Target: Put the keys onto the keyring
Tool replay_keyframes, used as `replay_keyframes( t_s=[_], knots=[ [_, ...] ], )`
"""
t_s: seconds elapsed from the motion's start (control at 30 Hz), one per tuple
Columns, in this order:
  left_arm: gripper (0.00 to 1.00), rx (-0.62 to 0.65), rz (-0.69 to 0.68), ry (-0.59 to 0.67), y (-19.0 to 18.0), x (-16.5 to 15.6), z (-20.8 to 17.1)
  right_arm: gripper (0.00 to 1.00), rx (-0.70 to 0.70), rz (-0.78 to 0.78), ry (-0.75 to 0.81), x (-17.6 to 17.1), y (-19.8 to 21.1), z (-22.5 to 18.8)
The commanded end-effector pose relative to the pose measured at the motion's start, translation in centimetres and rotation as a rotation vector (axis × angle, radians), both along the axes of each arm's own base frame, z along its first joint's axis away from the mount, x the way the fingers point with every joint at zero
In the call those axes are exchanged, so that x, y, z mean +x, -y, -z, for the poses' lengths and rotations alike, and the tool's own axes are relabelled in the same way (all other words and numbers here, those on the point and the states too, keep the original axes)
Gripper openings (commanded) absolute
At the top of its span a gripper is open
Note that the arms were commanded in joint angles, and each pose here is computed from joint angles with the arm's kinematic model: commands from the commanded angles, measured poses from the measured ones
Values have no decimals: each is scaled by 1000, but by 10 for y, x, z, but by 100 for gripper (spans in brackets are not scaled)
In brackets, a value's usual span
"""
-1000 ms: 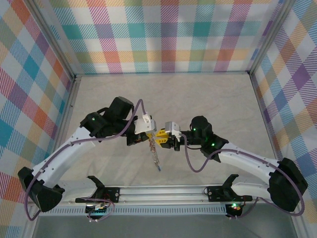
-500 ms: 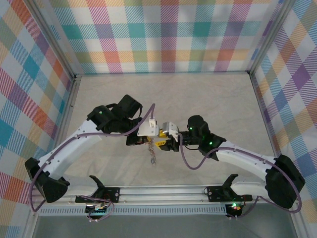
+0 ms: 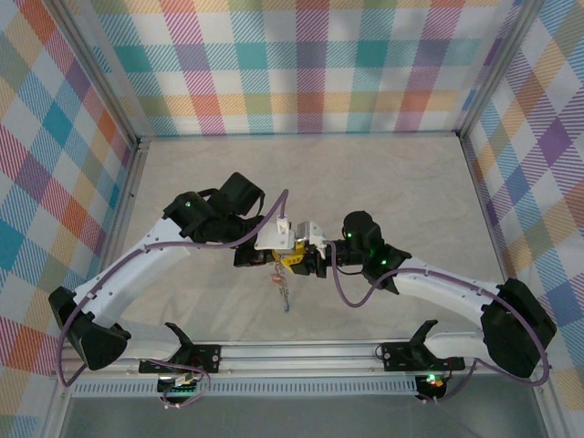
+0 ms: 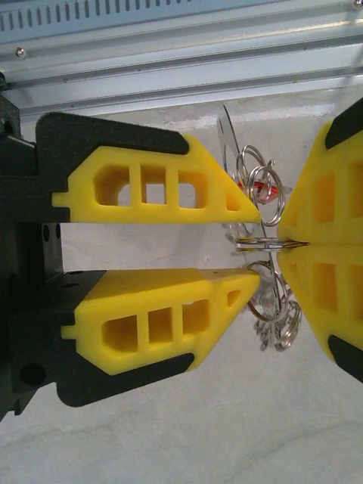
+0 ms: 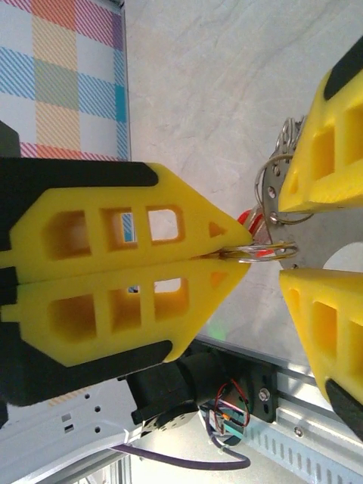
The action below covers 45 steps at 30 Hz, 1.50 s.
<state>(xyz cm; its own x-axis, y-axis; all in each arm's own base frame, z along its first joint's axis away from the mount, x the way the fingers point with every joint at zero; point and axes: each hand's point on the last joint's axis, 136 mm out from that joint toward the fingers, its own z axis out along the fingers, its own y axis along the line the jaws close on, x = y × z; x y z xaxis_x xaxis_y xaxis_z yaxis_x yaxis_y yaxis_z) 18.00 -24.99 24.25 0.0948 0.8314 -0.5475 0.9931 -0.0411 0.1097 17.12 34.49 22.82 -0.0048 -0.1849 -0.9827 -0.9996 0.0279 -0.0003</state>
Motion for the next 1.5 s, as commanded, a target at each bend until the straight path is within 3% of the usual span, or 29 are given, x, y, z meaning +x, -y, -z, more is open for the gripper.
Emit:
replay_keyframes(
  t_s=[0.0, 0.13, 0.23, 0.33, 0.47, 0.7, 0.87, 1.27, 1.47],
  knots=[
    [0, -41, 28, -8, 9, -3, -11, 26, 65, -36, 26, -3, -7, -25],
    [0, -39, 28, -16, 9, -3, -10, 20, 70, -42, 29, -3, -7, -28],
    [0, -47, 19, -18, 11, -3, -10, 0, 66, -60, 22, -5, -8, -27],
    [13, -96, 9, -19, 13, -4, -15, 0, 82, -58, 18, -5, -8, -28],
    [22, -179, 16, 4, 10, -12, -17, 0, 140, -13, 38, -2, -4, -36],
    [22, -212, -11, -12, 5, -15, -6, 0, 263, 38, 34, 2, 1, -53],
    [15, -240, 0, 6, 7, -16, -6, 0, 323, 49, 43, 1, 5, -65],
    [27, -298, 2, 40, 4, -21, 5, 0, 349, 43, 56, -6, 12, -76],
    [28, -333, -18, 56, 7, -17, 8, 0, 366, 47, 50, -4, 12, -80]
  ],
)
